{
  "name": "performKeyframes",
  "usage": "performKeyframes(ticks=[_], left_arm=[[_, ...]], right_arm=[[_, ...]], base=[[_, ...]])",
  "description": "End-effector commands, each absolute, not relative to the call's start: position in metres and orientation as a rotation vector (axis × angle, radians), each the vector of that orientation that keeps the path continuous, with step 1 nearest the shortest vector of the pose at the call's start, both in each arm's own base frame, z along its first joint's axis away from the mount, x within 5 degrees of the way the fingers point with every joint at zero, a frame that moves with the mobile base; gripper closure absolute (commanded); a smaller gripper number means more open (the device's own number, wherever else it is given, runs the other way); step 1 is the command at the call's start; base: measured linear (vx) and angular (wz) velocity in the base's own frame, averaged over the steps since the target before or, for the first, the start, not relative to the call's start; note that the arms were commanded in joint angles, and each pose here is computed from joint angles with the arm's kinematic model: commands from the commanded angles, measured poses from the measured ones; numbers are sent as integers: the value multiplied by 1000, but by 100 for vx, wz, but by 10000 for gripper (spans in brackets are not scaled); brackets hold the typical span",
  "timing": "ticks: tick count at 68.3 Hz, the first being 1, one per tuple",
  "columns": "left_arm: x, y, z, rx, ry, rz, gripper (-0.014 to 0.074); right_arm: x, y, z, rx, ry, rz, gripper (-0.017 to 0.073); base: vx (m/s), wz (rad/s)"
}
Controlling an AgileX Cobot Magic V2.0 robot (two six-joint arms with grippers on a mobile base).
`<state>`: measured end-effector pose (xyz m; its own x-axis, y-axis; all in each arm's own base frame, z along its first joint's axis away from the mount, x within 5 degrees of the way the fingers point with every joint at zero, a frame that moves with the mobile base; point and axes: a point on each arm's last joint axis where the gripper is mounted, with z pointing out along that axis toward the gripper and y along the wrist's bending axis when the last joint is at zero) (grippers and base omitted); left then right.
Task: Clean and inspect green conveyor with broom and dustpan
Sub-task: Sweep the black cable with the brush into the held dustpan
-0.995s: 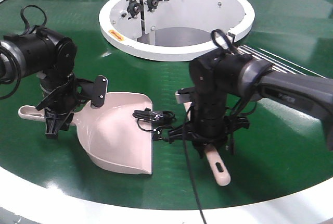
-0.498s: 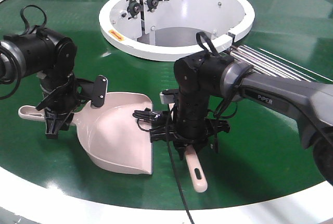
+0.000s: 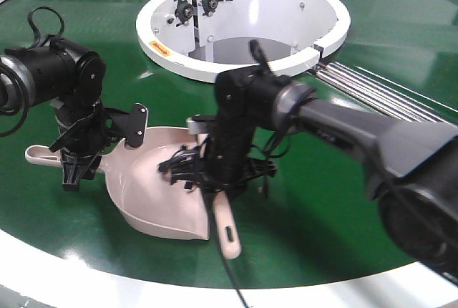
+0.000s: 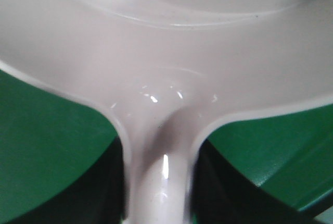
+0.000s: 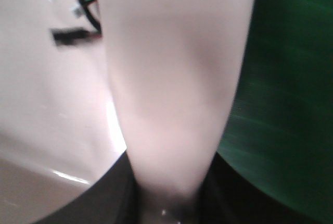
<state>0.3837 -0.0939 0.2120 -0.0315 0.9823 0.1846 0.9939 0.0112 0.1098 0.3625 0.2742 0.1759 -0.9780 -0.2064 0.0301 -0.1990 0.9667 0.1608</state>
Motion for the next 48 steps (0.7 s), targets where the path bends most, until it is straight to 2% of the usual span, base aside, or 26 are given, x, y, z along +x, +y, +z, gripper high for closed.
performKeyframes(ticks=[1,12,18,32,48], left_arm=[[382,-94,239,-2175,-2239,-395,600],[382,-94,239,-2175,-2239,-395,600],[382,-94,239,-2175,-2239,-395,600],[382,-94,239,-2175,-2239,-395,600],[382,-94,239,-2175,-2239,-395,600]], right_arm=[[348,298,209,483,-3053,-354,561],[333,331,224,699,-3050,-441,561],[329,335,235,743,-3068,-464,561],[330,320,268,758,-3156,-461,561],[339,289,305,724,-3287,-417,561]], base=[[0,0],[0,0],[0,0],[0,0],[0,0]])
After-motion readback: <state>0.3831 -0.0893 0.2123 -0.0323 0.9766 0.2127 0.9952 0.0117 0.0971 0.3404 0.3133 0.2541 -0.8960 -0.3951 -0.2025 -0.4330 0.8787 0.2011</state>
